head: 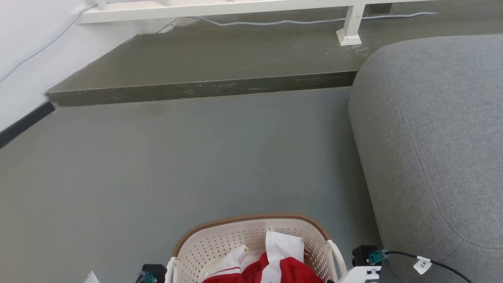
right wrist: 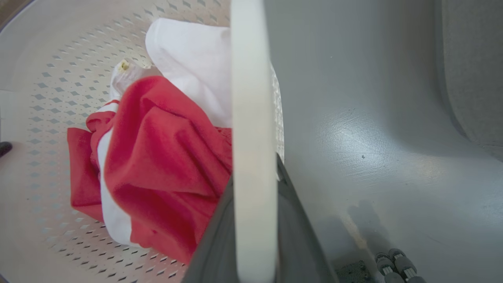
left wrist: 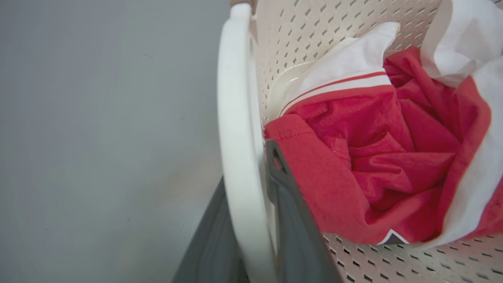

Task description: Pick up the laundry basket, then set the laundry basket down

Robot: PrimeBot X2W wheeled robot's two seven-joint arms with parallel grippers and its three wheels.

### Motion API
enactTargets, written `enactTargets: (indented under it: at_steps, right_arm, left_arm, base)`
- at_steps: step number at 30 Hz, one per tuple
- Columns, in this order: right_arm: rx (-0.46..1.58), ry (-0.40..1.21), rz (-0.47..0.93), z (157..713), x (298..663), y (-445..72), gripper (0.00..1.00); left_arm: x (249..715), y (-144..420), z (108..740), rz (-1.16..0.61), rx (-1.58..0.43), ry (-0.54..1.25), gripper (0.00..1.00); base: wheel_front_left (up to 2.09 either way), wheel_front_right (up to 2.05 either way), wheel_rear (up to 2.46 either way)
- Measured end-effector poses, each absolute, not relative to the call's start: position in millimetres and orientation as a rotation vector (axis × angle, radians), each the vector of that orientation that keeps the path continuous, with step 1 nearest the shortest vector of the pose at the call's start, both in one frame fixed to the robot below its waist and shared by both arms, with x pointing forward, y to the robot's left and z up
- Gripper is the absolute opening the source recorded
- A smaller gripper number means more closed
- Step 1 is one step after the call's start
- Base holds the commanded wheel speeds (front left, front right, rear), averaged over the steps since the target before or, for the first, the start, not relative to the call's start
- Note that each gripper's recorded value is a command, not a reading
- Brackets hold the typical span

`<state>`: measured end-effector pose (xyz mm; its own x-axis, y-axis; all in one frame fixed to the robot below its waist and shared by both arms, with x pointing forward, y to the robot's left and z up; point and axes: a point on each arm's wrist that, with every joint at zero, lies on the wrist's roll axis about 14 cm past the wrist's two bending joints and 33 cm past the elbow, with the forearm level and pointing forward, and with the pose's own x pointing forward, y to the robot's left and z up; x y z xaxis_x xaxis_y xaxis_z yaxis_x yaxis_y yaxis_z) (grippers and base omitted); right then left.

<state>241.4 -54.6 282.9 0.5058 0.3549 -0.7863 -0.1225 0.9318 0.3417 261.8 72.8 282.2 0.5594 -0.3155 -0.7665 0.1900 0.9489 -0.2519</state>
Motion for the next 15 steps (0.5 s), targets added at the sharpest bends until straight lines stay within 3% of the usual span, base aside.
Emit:
enactTargets:
  at_steps: [15]
  right_arm:
    - [0.251,1.010,0.284,281.8,245.4,-54.5,0.00]
  left_arm:
    - [261.1,73.8,278.6,-0.291,-0.147,0.946,0.00]
  base:
    - [0.00,0.00,0.00]
